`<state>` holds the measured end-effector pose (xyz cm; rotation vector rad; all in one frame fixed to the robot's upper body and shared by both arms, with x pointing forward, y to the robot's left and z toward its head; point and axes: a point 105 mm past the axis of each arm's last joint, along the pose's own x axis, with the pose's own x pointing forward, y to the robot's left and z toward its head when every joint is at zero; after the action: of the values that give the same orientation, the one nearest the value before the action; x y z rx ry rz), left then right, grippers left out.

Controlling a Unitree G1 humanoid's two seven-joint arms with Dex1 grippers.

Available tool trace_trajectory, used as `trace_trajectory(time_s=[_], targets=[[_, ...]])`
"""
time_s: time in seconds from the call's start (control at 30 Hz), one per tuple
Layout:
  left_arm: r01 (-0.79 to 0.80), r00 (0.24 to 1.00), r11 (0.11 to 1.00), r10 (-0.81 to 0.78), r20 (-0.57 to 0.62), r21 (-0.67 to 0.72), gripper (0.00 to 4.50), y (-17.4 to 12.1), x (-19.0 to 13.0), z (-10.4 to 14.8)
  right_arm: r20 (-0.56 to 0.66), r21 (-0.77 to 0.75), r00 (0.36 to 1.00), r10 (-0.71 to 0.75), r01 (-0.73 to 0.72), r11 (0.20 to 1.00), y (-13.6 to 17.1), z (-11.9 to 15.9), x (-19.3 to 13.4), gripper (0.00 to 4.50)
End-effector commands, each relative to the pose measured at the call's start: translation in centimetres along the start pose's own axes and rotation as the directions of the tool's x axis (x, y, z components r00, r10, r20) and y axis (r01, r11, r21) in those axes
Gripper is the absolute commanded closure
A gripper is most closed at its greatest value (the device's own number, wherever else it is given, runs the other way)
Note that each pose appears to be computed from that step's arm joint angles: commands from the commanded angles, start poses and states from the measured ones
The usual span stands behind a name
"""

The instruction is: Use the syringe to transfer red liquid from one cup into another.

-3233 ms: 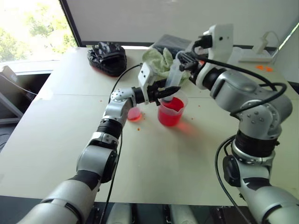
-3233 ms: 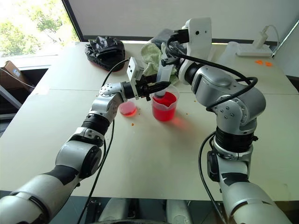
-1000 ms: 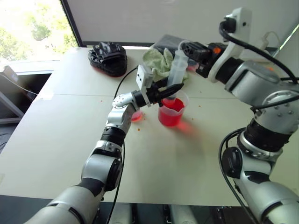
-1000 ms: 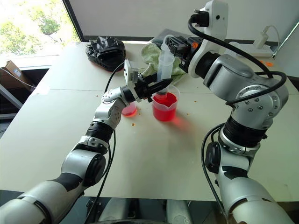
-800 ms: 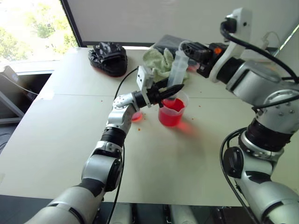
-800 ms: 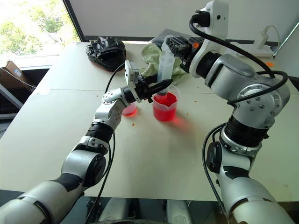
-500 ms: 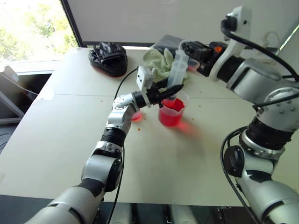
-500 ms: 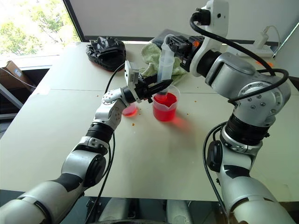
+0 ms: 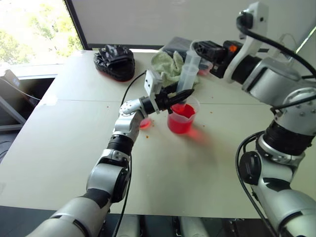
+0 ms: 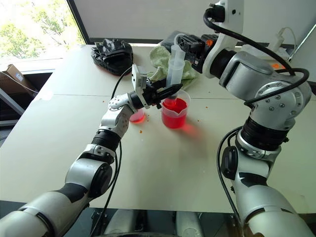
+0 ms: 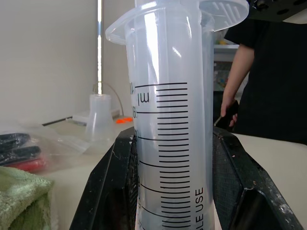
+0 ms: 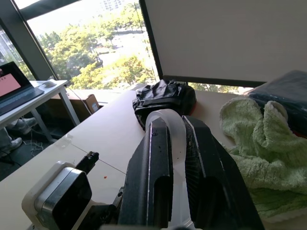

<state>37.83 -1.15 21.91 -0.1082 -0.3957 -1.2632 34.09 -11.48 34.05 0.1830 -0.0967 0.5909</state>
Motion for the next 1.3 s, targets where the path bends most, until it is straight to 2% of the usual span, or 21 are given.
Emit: trace_trajectory(time_s=[0.03, 0.33, 0.57, 0.6, 0.73, 0.83, 1.3], targets=[[0.118, 0.986, 0.991, -0.123, -0.11, -0.058, 3.08, -2.9, 0.3, -3.9, 0.262, -0.034, 0.965, -0.028, 0.038, 0.999, 0.0, 6.3, -1.8, 4.45], [0.122, 0.985, 0.991, -0.128, -0.115, -0.057, 3.08, -3.0, 0.3, -4.0, 0.26, -0.035, 0.965, -0.03, 0.04, 0.999, -0.1, 6.4, -1.8, 4.45], [0.121, 0.986, 0.991, -0.126, -0.106, -0.053, 3.08, -2.9, 0.4, -3.6, 0.221, -0.033, 0.975, -0.013, 0.021, 0.999, 0.1, 5.1, -1.6, 4.45], [0.119, 0.987, 0.992, -0.124, -0.103, -0.051, 3.08, -2.8, 0.5, -3.5, 0.211, -0.031, 0.977, -0.009, 0.016, 0.999, 0.1, 4.8, -1.6, 3.61], [0.118, 0.987, 0.992, -0.122, -0.1, -0.045, 3.08, -2.7, 0.4, -3.3, 0.188, -0.037, 0.982, -0.001, 0.008, 0.999, 0.3, 4.2, -1.5, 1.81], [0.116, 0.988, 0.992, -0.119, -0.095, -0.041, 3.08, -2.5, 0.5, -3.1, 0.177, -0.046, 0.984, -0.003, 0.011, 0.999, 0.1, 4.0, -1.7, 0.2], [0.097, 0.992, 0.995, -0.099, -0.077, -0.024, 3.08, -1.9, 0.7, -2.4, 0.05, -0.148, 0.999, 0.017, -0.01, 0.989, -1.5, 3.4, -3.4, 0.2]])
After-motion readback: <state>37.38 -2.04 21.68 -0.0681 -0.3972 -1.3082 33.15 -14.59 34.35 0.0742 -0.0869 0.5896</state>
